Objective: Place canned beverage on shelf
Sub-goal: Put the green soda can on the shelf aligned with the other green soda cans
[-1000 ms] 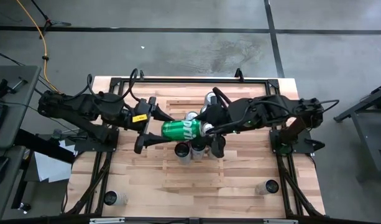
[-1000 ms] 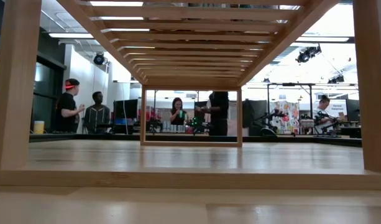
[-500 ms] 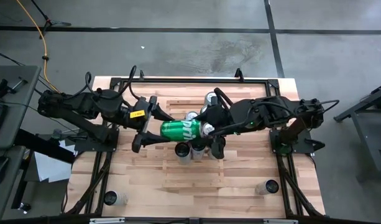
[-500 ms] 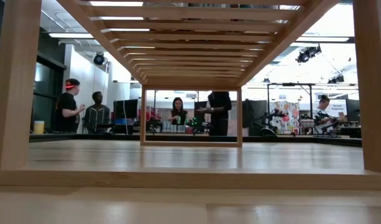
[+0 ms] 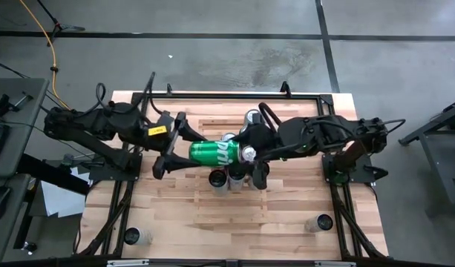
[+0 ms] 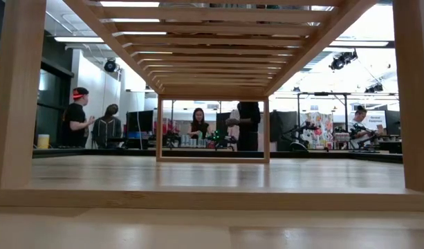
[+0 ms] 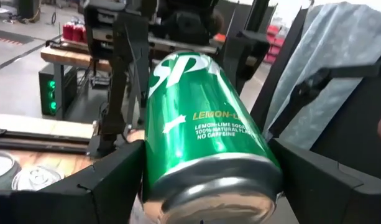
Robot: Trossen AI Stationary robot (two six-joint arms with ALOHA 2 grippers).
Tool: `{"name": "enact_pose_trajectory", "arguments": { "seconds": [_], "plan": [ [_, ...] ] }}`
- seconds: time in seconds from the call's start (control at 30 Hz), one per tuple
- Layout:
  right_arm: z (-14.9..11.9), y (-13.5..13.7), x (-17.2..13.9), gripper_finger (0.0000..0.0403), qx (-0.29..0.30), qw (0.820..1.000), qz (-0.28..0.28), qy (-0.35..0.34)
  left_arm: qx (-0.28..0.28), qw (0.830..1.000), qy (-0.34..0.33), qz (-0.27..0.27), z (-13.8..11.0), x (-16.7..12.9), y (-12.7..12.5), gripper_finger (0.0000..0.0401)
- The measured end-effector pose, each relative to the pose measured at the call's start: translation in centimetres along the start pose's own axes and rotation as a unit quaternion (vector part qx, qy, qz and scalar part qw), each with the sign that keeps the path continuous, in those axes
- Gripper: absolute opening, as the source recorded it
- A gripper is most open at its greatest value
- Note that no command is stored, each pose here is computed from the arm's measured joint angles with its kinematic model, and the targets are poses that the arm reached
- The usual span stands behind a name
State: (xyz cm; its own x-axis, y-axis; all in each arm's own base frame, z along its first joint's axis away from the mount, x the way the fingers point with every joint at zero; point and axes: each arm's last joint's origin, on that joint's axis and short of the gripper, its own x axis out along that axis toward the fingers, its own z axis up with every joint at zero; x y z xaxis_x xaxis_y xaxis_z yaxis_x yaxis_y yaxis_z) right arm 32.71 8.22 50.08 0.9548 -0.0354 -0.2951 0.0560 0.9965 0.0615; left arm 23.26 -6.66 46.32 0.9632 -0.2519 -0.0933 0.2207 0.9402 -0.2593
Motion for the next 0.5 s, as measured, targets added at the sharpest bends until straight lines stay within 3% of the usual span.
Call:
{"name": "enact_pose_trajectory", "arguments": {
  "seconds": [0.1, 0.27, 0.5],
  "plan": [
    [0.26, 0.03, 0.01, 0.0283, -0.005, 1.000, 0.004, -0.013, 0.011, 1.000, -0.014, 0.013, 0.28, -0.38, -0.01, 0.0326],
    [0.29, -0.15, 0.21, 0.0283, -0.007, 1.000, -0.009, -0.016, 0.011, 0.995, -0.030, 0.099, 0.31, -0.41, 0.44, 0.0326],
    [0.21, -0.17, 0.22, 0.0283, -0.009, 1.000, -0.008, -0.012, 0.011, 0.992, -0.037, 0.117, 0.33, -0.33, 0.55, 0.0326]
  ]
}}
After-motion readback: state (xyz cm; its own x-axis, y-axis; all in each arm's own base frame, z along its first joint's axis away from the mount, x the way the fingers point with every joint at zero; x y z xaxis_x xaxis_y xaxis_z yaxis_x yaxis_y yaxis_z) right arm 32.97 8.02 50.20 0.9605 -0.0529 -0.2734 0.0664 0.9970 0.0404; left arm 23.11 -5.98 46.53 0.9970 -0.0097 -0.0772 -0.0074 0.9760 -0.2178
